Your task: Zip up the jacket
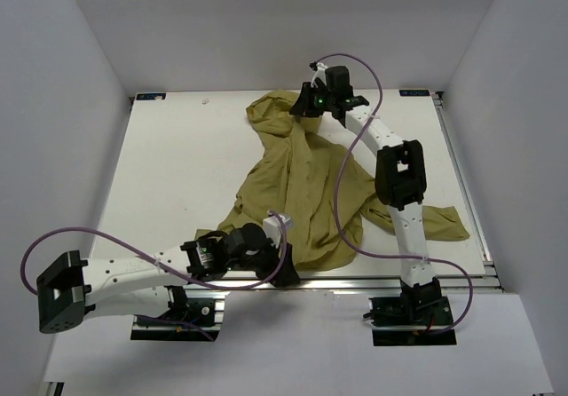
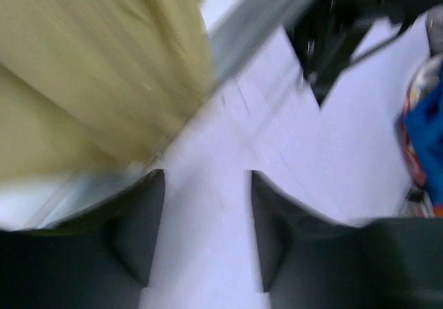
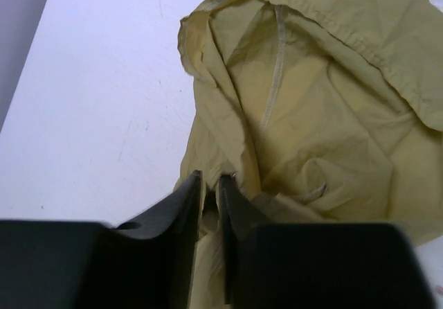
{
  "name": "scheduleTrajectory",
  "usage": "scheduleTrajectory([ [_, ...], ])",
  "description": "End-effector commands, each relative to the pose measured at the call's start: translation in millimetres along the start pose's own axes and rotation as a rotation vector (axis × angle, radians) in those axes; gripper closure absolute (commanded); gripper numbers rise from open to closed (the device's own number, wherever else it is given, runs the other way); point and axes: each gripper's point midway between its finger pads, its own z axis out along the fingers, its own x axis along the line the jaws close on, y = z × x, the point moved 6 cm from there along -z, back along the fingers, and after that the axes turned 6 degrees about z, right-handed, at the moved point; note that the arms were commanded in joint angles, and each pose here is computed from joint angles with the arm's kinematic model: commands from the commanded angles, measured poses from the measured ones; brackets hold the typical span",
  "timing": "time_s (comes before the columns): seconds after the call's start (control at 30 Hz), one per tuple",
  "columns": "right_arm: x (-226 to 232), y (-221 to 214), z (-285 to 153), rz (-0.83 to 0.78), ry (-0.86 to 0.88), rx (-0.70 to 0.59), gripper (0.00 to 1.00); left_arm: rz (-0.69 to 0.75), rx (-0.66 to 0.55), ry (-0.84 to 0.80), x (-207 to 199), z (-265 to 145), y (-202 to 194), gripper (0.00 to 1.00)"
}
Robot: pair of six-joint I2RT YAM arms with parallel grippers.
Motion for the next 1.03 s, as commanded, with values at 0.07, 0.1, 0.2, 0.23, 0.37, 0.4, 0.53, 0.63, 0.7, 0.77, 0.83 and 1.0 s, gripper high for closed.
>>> scheduleTrajectory([
  [0.07,35,39,-51,-0.153,0.094,-0.134,0.56,-0.028,0.181,-0.05,-12,-2,-20,0.23],
  [0.1,38,32,-62,-0.156,0.082,-0.105,0.12,-0.023,0.165,-0.034,-12,-1,-15,0.18],
  [0.2,54,35,-93,-0.19,0.052,-0.116,0.11,-0.014,0.145,0.028,-10,-6,-6,0.02],
  [0.23,48,26,-99,-0.184,0.014,-0.107,0.11,-0.005,0.072,0.087,-11,-8,13,0.02],
  [0.37,48,20,-144,-0.123,-0.132,-0.164,0.11,0.02,-0.082,0.321,3,-21,58,0.02],
  [0.4,57,24,-164,-0.106,-0.148,-0.209,0.11,-0.016,-0.11,0.403,21,-20,74,0.02],
  [0.53,36,-5,-207,0.011,-0.288,-0.231,0.11,-0.243,-0.228,0.517,99,-40,134,0.02],
  [0.63,26,-30,-239,0.042,-0.422,-0.263,0.11,-0.348,-0.347,0.672,148,-78,158,0.02],
  [0.7,23,-47,-263,0.052,-0.509,-0.271,0.11,-0.368,-0.443,0.772,160,-106,179,0.02],
  [0.77,25,-54,-286,0.054,-0.583,-0.317,0.11,-0.428,-0.472,0.875,178,-134,182,0.02],
  [0.83,19,-69,-297,0.07,-0.632,-0.325,0.11,-0.49,-0.484,1.0,191,-160,181,0.02],
  [1.0,31,-86,-318,0.043,-0.581,-0.38,0.11,-0.526,-0.561,1.014,195,-181,181,0.02],
])
